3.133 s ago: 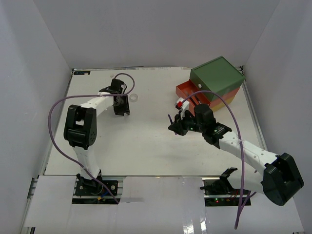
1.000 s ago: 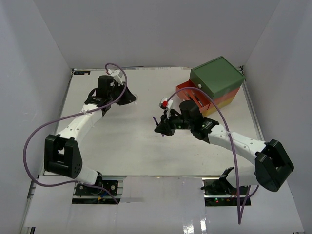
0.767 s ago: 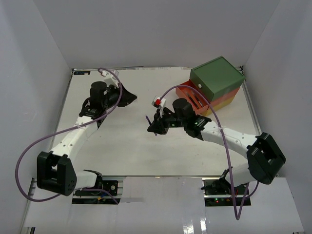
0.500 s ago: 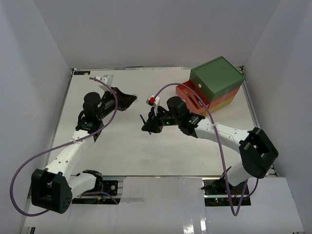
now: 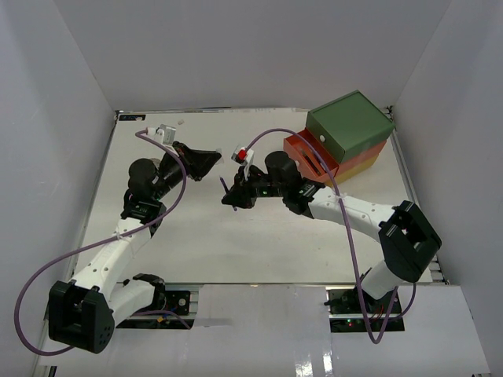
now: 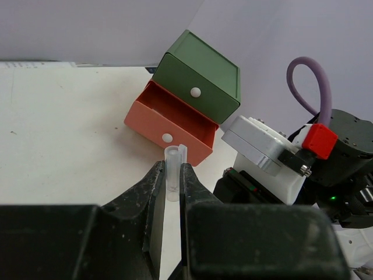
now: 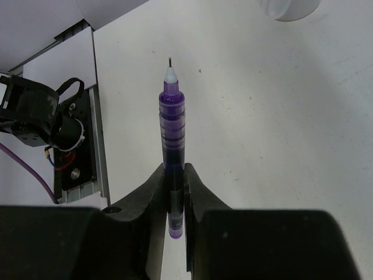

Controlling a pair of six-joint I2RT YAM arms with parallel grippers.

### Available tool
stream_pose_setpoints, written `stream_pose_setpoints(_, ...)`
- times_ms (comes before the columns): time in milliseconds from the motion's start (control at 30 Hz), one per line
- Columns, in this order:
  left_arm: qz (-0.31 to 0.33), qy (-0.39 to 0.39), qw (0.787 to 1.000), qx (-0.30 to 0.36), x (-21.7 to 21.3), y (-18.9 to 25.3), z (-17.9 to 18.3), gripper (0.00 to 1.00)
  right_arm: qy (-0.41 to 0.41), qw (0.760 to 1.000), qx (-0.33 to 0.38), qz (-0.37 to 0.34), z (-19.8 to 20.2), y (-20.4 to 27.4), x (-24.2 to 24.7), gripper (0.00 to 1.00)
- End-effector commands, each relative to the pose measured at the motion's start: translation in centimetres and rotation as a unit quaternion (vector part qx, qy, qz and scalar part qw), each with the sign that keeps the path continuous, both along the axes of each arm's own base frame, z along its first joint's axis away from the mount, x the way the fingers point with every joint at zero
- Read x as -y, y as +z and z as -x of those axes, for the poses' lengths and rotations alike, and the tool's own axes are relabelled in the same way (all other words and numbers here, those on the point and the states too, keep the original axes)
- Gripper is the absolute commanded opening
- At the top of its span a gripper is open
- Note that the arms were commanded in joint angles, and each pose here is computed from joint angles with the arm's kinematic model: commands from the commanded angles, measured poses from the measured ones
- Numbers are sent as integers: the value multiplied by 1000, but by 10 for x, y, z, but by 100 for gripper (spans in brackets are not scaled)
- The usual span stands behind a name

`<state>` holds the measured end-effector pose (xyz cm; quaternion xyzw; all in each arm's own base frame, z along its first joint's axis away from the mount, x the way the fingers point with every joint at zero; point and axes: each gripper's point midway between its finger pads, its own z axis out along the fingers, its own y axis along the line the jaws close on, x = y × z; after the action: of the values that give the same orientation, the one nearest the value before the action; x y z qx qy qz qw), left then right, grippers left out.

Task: Sort the stationery into containers
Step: Close the pen cap on the pen.

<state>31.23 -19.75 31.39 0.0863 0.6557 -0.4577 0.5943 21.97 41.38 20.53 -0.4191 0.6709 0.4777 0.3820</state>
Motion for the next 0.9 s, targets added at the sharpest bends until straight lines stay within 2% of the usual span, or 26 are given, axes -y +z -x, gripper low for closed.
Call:
stream_pose_setpoints(0, 13, -18, 999, 32, 3, 16, 12, 0, -16, 999, 34, -37, -12, 30, -10, 8)
stream_pose_setpoints(467, 15, -27, 999, 45, 4, 18, 18, 0, -70, 996, 28, -51, -32, 41, -9, 8)
stream_pose_setpoints(867, 14, -29, 999, 43, 4, 15, 18, 0, -70, 995, 26, -71, -30, 52, -9, 8)
